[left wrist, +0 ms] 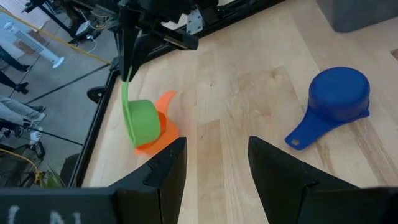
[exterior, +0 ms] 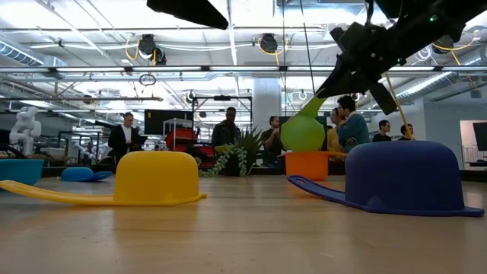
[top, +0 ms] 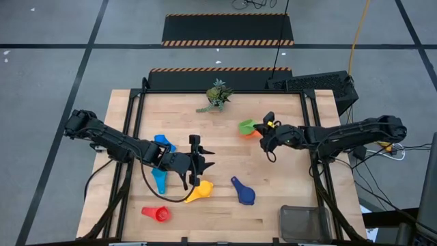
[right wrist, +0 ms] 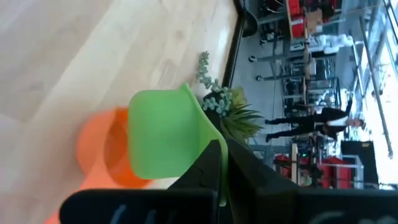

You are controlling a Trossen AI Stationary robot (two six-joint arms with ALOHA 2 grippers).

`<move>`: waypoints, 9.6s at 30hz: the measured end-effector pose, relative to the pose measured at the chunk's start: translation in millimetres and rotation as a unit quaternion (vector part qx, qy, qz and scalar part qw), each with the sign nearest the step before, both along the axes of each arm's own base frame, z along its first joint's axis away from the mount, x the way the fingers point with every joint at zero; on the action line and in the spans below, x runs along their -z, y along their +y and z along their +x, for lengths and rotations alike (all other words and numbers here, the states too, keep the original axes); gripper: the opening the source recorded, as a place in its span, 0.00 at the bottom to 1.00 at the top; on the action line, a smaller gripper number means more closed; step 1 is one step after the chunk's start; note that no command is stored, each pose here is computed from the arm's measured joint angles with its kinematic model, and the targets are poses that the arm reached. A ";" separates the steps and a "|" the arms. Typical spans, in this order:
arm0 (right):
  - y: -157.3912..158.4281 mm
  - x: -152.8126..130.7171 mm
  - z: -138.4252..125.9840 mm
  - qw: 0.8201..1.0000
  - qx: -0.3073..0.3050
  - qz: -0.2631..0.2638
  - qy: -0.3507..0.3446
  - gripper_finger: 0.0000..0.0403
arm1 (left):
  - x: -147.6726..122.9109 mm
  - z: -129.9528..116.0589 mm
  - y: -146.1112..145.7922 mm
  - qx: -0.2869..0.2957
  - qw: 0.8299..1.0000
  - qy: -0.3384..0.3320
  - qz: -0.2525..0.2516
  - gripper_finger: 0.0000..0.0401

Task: Nest measuring cups in basket
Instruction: Stack the green measuring cup on top of the orange measuring cup, then adjust the stacked measuring cups

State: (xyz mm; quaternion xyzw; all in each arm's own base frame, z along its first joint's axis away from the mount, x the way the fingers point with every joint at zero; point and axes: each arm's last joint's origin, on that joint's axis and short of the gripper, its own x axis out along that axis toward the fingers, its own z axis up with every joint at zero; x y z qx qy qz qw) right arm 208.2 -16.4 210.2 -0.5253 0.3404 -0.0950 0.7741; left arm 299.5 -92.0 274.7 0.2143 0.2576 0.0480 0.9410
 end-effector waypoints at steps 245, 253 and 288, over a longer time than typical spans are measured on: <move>-67.2 44.8 19.5 0.724 0.421 0.544 -0.058 0.38 | -19.5 2.6 24.4 -0.040 0.991 -0.070 -0.107 0.44; -65.1 39.3 29.3 0.727 0.413 0.535 -0.122 0.38 | -21.7 3.6 24.1 -0.042 0.989 -0.083 -0.115 0.44; -19.4 32.6 48.1 0.727 0.392 0.525 -0.203 0.38 | -21.6 1.4 17.9 -0.063 0.986 -0.091 -0.128 0.44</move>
